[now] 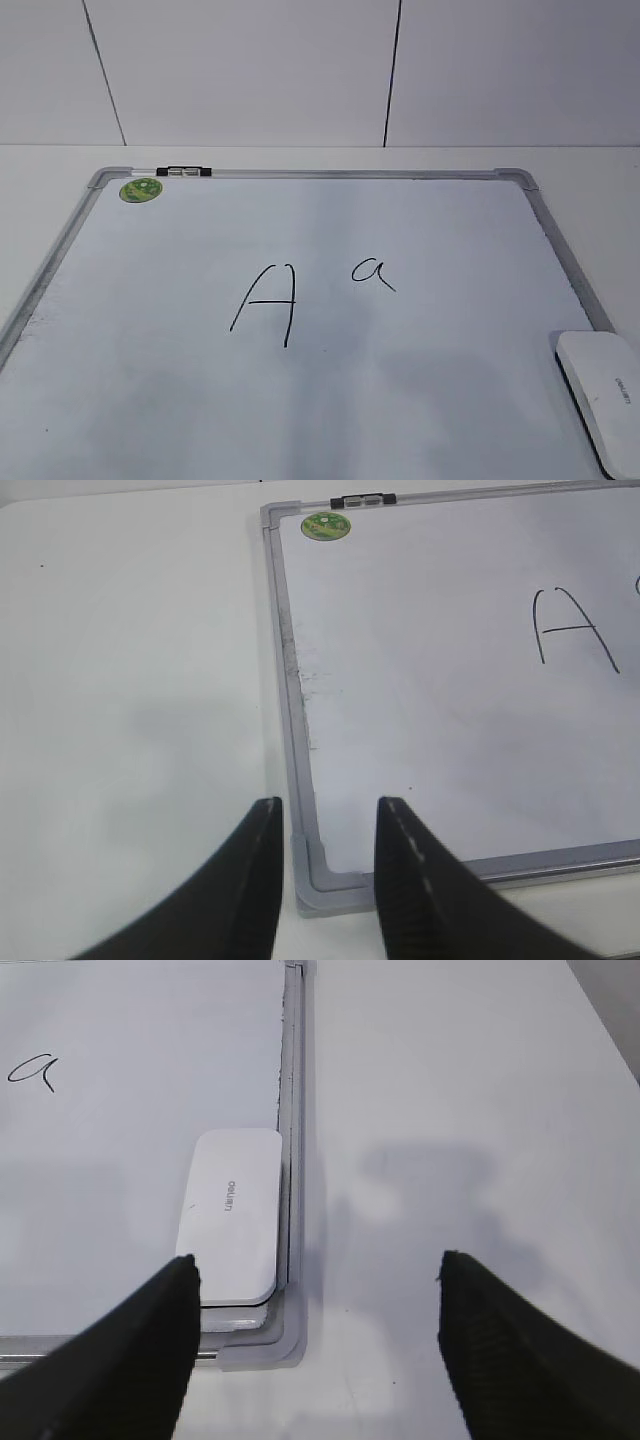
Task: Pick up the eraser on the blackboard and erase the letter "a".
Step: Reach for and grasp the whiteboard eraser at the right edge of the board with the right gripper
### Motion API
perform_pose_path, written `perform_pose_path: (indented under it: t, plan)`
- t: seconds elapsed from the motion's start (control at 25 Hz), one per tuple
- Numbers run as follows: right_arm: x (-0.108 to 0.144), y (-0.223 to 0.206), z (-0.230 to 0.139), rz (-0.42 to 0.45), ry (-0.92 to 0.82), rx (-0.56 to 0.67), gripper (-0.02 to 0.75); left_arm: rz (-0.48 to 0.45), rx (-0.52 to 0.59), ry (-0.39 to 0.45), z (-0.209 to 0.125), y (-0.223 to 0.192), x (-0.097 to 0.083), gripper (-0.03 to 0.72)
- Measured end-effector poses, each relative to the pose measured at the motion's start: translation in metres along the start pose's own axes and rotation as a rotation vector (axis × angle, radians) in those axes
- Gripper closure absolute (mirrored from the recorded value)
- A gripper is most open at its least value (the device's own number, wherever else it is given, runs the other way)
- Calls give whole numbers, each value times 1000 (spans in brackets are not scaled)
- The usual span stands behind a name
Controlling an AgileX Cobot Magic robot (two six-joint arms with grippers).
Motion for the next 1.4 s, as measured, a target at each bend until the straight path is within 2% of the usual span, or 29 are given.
perform_pose_path:
  t: [1.4]
  plan:
    - [0,0,0,0,0,0,146,0,0,0,0,0,0,454]
Point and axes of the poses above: a point on each arm's last joint axis where the gripper is mounted, y pointing back along that axis away from the gripper, x along the wrist's bending axis when the last joint is at zero, z = x × y, the point moved 5 cm from there along -y, pointing out along that axis toward the gripper, and after that the axes turned 3 degrees about -y, right-handed, at the moved point
